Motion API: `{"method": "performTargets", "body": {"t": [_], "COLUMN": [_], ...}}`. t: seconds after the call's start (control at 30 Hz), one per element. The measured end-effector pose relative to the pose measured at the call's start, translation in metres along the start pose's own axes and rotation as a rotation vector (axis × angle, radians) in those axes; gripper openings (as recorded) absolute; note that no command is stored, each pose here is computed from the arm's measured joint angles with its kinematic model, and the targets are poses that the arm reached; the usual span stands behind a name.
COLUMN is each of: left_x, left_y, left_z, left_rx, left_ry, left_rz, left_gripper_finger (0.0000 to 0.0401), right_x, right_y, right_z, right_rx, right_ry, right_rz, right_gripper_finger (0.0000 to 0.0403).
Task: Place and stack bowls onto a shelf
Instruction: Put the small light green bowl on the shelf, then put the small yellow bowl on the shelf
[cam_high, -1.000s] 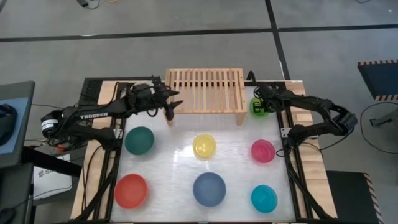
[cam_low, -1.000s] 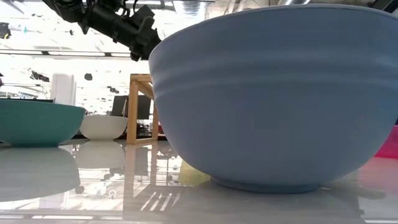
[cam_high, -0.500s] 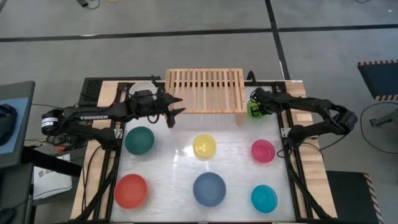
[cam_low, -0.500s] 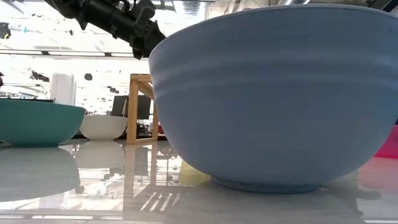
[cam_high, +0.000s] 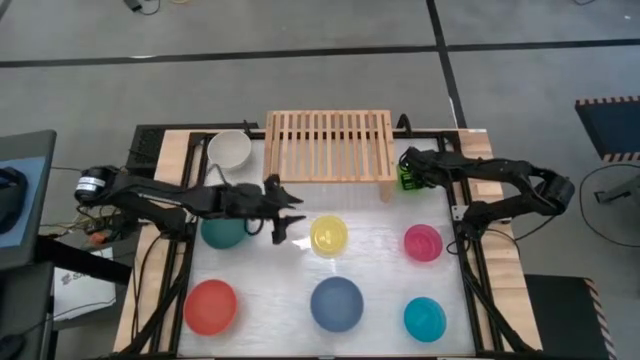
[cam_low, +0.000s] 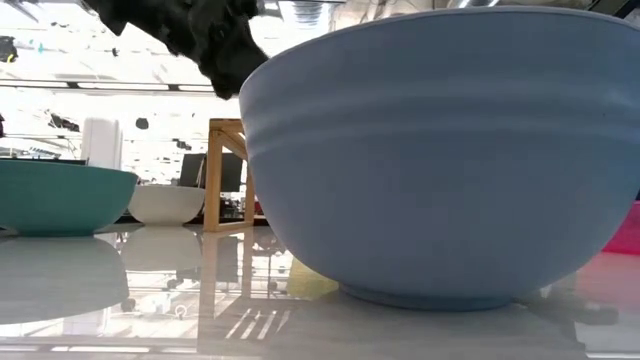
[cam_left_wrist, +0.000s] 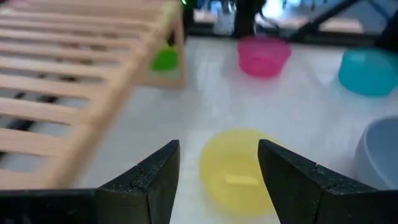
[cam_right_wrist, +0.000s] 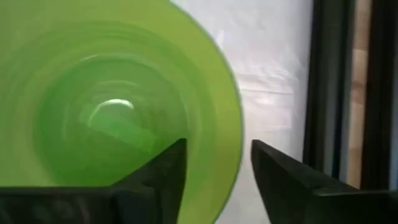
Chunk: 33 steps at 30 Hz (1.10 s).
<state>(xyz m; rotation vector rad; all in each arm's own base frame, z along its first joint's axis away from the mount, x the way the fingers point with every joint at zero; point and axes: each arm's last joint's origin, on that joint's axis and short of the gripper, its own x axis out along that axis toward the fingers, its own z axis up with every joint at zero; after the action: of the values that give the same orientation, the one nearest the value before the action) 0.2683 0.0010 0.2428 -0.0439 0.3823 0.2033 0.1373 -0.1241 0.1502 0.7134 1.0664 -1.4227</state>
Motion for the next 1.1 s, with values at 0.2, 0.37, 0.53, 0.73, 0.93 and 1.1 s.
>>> {"method": "performTargets", "body": {"t": [0.2,0.37,0.53,0.73,0.93,1.1], "left_x": [0.042,0.064,0.075,0.073,0.075,0.083], "left_y": [0.003,0.002,-0.007,-0.018,-0.021,-0.022], "left_z": [-0.029,-0.034,-0.039,-0.037,-0.039,-0.051], "left_rx": [-0.017,-0.015,-0.011,-0.004,-0.048,-0.064], "left_ry": [0.113,0.152,0.197,0.265,0.280,0.324], "left_rz": [0.135,0.147,0.118,0.133,0.128,0.133], "left_gripper_finger": [0.0203,0.0203,0.0203,0.0203,0.0201,0.0179], "right_x": [-0.003,-0.008,-0.017,-0.037,-0.058,-0.069], "right_y": [0.004,0.007,0.005,0.001,-0.007,-0.012], "right_z": [-0.004,-0.007,-0.009,-0.012,-0.015,-0.018], "right_rx": [0.005,-0.017,-0.015,-0.005,0.021,0.031], "right_ry": [-0.018,-0.043,-0.070,-0.148,-0.229,-0.272], "right_rz": [0.000,0.010,0.043,0.137,0.240,0.308], "right_gripper_finger": [0.0254,0.0255,0.0256,0.0256,0.0256,0.0256]}}
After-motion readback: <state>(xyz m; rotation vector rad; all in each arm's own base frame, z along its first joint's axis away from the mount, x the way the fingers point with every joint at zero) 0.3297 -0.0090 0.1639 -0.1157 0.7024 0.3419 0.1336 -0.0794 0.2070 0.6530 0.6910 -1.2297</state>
